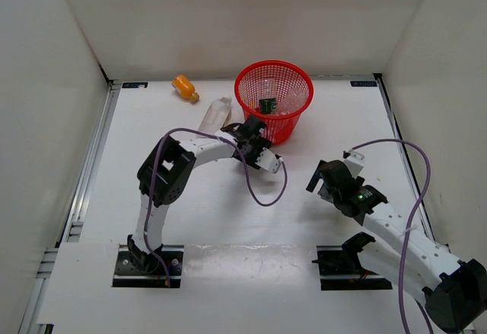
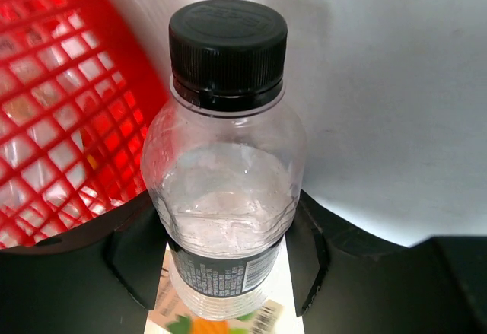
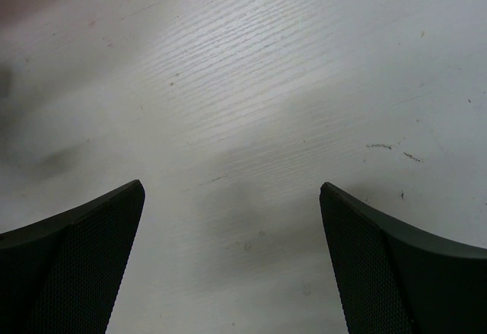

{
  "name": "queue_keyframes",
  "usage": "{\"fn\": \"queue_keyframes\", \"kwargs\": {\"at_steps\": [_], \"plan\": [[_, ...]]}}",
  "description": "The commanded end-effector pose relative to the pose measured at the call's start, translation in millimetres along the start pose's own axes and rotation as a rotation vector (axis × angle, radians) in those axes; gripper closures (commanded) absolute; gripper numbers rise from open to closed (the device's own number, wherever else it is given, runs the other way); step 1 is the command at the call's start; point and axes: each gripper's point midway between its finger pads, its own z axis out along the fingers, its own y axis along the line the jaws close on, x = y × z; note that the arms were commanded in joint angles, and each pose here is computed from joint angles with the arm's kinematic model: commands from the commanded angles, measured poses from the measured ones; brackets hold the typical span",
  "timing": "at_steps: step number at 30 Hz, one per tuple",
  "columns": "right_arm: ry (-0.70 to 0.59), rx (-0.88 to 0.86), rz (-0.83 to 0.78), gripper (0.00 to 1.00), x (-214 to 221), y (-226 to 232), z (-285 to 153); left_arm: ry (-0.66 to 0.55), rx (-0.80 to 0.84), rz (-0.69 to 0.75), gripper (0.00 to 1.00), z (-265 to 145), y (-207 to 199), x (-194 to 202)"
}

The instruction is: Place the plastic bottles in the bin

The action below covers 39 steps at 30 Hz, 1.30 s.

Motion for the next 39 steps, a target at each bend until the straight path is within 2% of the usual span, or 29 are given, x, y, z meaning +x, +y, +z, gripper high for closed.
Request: {"fn": "queue_keyframes", "kwargs": {"at_steps": [1,5,7,10,13,15,18,20,23,26,27,29,32,36,37,38,39], "plan": [[-0.049,-0.005,0.004,0.01,-17,4,-6,-0.051,-0.035,-0.137,0.9,-36,5,-15],[-0.056,0.001,0.013,0.01,-18,3,-6,-0.135,-0.129,-0.323,0.9,-76,39,-31],[-0.069,0.003,0.018,0.01,-23,4,-7,-0.195,-0.18,-0.466,0.9,-101,58,-42],[-0.077,0.002,0.02,0.01,-26,4,-6,-0.286,-0.178,-0.679,0.9,-135,70,-43],[-0.085,-0.005,0.026,0.01,-28,6,-6,-0.376,-0.135,-0.797,0.9,-177,71,-57],[-0.087,-0.011,0.028,0.01,-30,7,-6,-0.448,-0.109,-0.816,0.9,-202,73,-71],[-0.082,-0.011,0.035,0.01,-30,6,-5,-0.557,-0.17,-0.769,0.9,-255,94,-94],[-0.078,-0.012,0.052,0.01,-30,6,-5,-0.625,-0.244,-0.716,0.9,-289,118,-107],[-0.064,-0.014,0.057,0.01,-25,5,-3,-0.684,-0.322,-0.654,0.9,-313,152,-119],[-0.07,-0.02,0.061,0.01,-27,6,-5,-0.691,-0.481,-0.605,0.9,-327,198,-115],[-0.072,-0.014,0.067,0.01,-28,4,-4,-0.661,-0.491,-0.614,0.9,-301,211,-108],[-0.078,-0.019,0.071,0.01,-29,5,-6,-0.633,-0.547,-0.632,0.9,-274,243,-97],[-0.073,-0.014,0.068,0.01,-32,3,-12,-0.592,-0.569,-0.683,0.77,-246,260,-74],[-0.08,-0.035,0.054,0.01,-35,5,-18,-0.544,-0.48,-0.764,0.32,-198,243,-56],[-0.08,-0.036,0.055,0.01,-35,4,-19,-0.542,-0.476,-0.766,0.09,-193,241,-56],[-0.073,-0.043,0.042,0.01,-34,4,-19,-0.534,-0.481,-0.781,0.0,-193,241,-54],[-0.073,-0.043,0.042,0.01,-34,4,-19,-0.531,-0.482,-0.814,0.0,-192,241,-52]]}}
